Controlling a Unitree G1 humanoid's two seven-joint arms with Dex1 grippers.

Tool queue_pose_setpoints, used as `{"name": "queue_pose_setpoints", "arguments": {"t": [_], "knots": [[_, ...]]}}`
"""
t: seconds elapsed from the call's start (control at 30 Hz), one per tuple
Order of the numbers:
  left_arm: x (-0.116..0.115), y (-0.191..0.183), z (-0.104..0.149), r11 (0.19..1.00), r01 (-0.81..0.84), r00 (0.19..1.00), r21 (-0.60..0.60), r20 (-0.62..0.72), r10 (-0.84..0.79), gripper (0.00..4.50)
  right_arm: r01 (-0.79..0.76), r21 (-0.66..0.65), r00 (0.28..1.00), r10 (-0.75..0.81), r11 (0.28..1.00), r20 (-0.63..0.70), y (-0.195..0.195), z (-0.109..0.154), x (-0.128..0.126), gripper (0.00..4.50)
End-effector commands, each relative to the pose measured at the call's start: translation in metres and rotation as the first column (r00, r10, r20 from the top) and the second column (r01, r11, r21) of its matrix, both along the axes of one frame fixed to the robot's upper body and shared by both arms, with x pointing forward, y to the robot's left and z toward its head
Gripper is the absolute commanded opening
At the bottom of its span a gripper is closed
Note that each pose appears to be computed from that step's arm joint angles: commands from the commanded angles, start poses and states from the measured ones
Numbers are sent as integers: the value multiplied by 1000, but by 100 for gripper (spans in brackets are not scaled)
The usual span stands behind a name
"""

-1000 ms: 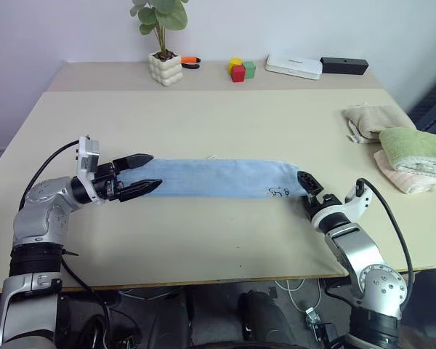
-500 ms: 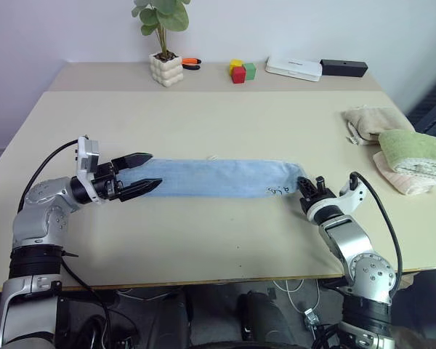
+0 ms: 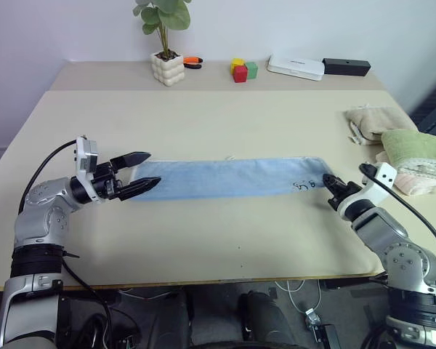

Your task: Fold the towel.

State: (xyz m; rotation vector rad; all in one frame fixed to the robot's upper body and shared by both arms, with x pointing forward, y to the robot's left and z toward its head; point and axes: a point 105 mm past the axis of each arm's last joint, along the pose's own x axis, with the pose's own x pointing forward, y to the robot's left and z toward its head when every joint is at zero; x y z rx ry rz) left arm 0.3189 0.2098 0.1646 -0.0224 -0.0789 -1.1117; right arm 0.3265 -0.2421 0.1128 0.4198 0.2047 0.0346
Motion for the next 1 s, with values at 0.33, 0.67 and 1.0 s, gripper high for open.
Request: {"name": "queue_pose_setpoints", "arguments": {"t": [0.33, 0.67, 1.0], "knots": [[1, 10, 12, 999, -39, 998, 4, 55, 39, 450, -385, -461, 847, 504, 799, 166, 112, 68, 10, 5], [-13, 11, 14, 999, 2, 999, 41, 49, -4, 450, -635, -426, 667, 736, 645, 120, 198, 53, 13, 5], [-20, 19, 16, 998, -33, 998, 62, 50, 30, 450, -740, -428, 560, 828, 519, 37, 237, 26, -4, 5]]}}
